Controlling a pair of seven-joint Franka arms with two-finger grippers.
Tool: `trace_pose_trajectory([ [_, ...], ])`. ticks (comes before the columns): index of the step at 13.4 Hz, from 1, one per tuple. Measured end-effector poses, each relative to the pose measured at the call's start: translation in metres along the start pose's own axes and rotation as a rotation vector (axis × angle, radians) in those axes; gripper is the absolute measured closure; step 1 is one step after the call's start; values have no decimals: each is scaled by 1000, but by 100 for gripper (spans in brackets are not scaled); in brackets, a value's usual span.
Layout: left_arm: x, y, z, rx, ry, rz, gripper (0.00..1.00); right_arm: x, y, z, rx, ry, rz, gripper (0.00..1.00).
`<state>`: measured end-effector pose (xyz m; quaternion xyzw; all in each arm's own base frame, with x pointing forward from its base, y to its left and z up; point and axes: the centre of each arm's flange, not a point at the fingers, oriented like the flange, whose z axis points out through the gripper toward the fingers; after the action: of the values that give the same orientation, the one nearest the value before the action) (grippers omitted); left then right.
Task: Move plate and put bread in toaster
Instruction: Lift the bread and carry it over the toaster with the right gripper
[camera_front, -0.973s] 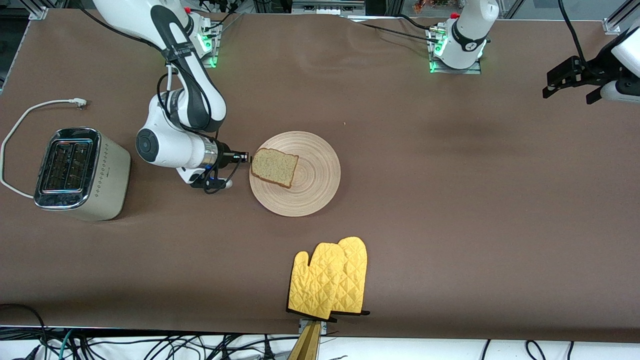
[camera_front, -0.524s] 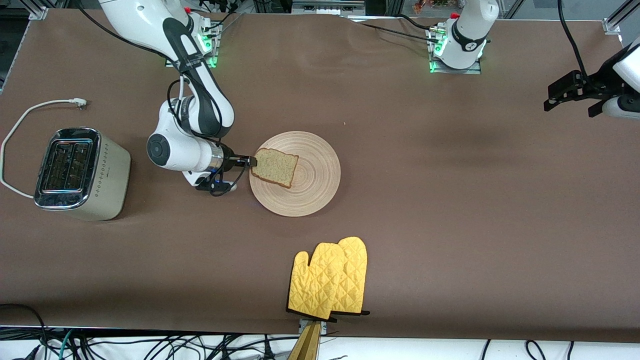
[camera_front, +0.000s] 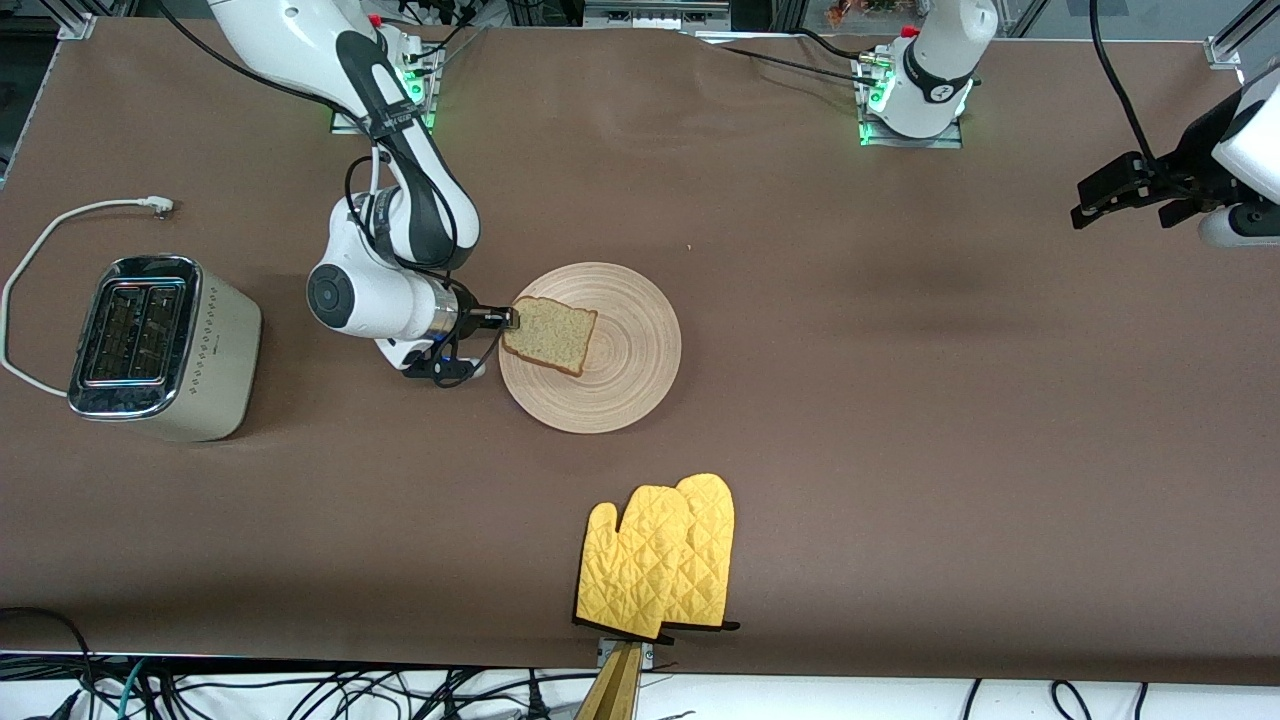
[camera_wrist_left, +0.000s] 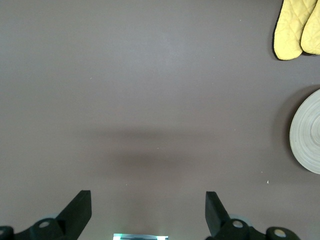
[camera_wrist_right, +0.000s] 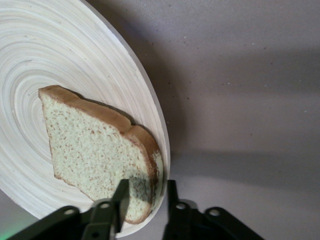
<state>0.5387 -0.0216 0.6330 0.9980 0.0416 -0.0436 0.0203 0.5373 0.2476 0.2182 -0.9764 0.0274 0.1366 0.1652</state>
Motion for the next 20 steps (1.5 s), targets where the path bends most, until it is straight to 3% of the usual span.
trace_pose_trajectory([
  [1,0,0,0,0,0,-4,0,0,0,0,0,0,0,80],
  [3,4,1,0,-4,20,-13,0,-1,-1,1,-1,-1,-2,99],
  [6,7,1,2,-13,37,-17,0,-1,-4,0,-2,1,-4,99],
  [8,7,-1,3,-13,35,-22,0,1,-6,-16,-43,3,-26,99],
  [10,8,-5,3,-14,34,-30,0,5,-12,-59,-124,-8,-52,99],
  [13,8,-7,3,-14,34,-34,0,11,-5,-166,-265,-24,-66,99],
  [16,8,-8,4,-14,33,-35,0,9,36,-267,-433,-8,-1,99],
  [18,8,-8,4,-15,33,-35,0,5,73,-313,-569,5,27,99],
  [20,8,-7,4,-15,33,-34,0,3,115,-347,-669,4,30,99],
])
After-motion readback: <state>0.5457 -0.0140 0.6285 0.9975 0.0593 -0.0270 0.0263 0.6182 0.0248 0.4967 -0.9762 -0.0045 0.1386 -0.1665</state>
